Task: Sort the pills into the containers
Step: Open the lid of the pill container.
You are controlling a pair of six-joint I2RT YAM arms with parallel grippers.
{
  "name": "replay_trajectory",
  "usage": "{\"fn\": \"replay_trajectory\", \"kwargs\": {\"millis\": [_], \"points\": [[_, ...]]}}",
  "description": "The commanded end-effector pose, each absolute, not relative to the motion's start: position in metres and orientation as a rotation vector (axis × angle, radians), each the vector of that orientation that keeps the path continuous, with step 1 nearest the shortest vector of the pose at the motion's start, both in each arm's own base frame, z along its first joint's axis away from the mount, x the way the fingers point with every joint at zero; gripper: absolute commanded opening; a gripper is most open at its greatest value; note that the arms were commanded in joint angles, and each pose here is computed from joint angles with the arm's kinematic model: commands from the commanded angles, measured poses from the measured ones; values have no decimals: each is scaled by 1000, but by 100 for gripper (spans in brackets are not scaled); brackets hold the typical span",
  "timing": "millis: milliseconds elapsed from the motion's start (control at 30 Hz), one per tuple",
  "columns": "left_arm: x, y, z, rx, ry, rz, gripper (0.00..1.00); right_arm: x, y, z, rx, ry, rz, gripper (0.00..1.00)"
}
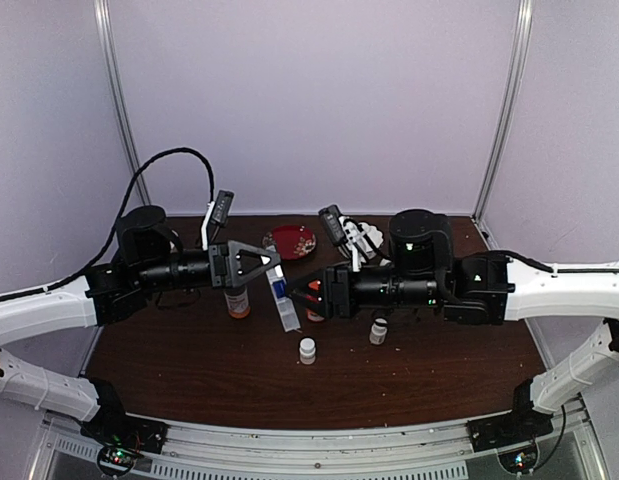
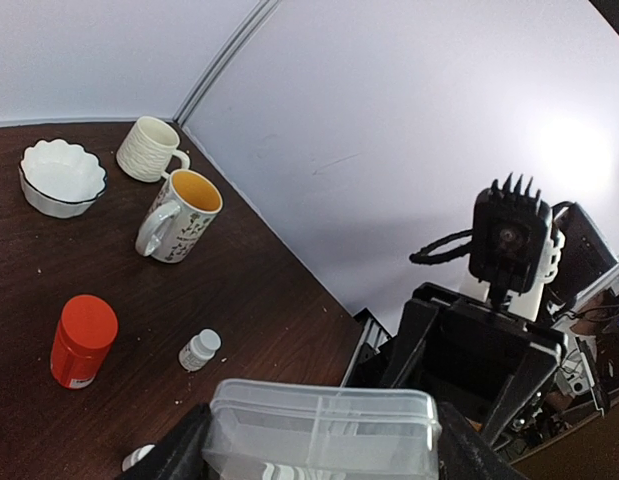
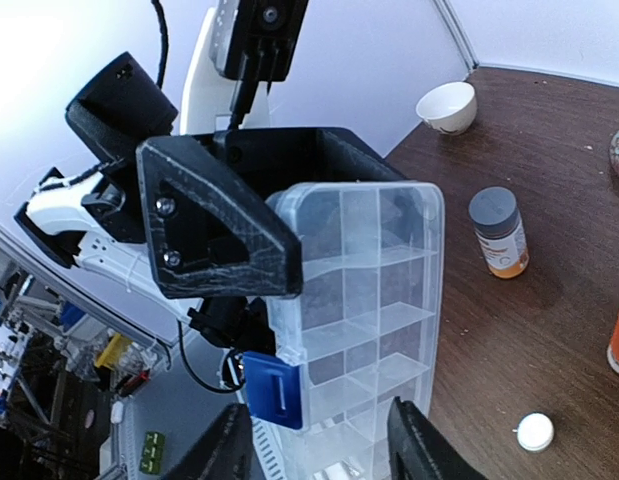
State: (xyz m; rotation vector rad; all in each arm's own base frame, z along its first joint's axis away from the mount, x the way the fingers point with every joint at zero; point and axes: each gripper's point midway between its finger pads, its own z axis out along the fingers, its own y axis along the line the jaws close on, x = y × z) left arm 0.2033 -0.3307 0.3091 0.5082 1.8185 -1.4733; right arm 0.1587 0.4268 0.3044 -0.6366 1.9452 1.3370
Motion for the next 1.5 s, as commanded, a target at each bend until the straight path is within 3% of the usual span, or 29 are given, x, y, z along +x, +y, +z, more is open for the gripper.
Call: {"fn": "replay_trajectory", "kwargs": {"millis": [0,133,433,600,767,1067,1267,1467], "points": [[213,-330,322,476,1801,-1433,31,166,422,319,-625,1925,1216,56],[218,-330,317,448,1834,-1403,28,167,426,315,-660,1961,1078,66],[220,-331,315,442,1845,-1399,28,172,443,300,-717,2014,830,67],[219,-330,315,443,1846,-1398,27,185,440,297,-672,2047,679,65],[220,-329,314,441,1849,-1390,27,196,425,298,-594,2054,584,53],[220,-330,315,448,1845,-1389,27,187,418,300,-588,2043,712,38],[219,-331,318,459,1836,-1399,28,178,427,303,-627,2027,880,33],[216,-333,321,478,1819,-1419,27,175,426,309,-599,2014,1072,49]]}}
